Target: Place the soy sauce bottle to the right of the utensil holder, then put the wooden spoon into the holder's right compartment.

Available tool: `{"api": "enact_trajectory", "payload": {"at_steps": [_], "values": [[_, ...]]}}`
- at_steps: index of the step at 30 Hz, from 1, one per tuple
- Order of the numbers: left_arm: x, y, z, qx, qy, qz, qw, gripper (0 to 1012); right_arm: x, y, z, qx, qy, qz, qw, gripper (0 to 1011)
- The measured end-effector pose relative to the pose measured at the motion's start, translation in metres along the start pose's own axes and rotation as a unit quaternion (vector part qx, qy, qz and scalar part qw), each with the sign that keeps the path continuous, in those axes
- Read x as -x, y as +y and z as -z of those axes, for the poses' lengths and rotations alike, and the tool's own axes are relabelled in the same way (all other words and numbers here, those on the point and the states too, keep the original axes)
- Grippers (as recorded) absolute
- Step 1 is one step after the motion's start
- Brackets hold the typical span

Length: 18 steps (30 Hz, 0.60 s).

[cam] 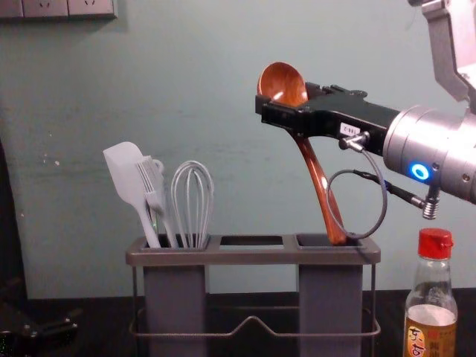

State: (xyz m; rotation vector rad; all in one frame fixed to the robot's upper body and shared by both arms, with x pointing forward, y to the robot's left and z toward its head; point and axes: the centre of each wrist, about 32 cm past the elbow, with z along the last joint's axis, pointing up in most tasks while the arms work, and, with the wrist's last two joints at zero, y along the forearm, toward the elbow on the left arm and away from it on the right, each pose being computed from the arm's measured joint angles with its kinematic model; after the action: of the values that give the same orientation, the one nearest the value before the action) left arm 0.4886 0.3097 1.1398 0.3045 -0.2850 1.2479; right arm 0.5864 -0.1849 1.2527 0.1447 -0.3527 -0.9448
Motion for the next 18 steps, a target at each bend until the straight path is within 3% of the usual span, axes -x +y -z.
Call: {"api": "enact_trajectory", "payload": {"at_steps": [10, 18], "values": [[0.0, 0.0, 0.0, 0.0, 0.0, 0.0, 1.0, 1005, -0.0007, 0.0017, 0.0087, 0.01, 0.006, -0.005, 0.9999, 835], [0.0, 0.0, 0.0, 0.0, 0.0, 0.0, 1.0, 1005, 0.0002, -0.0069, 0.0064, 0.01, 0.012, -0.007, 0.9999, 835]]}}
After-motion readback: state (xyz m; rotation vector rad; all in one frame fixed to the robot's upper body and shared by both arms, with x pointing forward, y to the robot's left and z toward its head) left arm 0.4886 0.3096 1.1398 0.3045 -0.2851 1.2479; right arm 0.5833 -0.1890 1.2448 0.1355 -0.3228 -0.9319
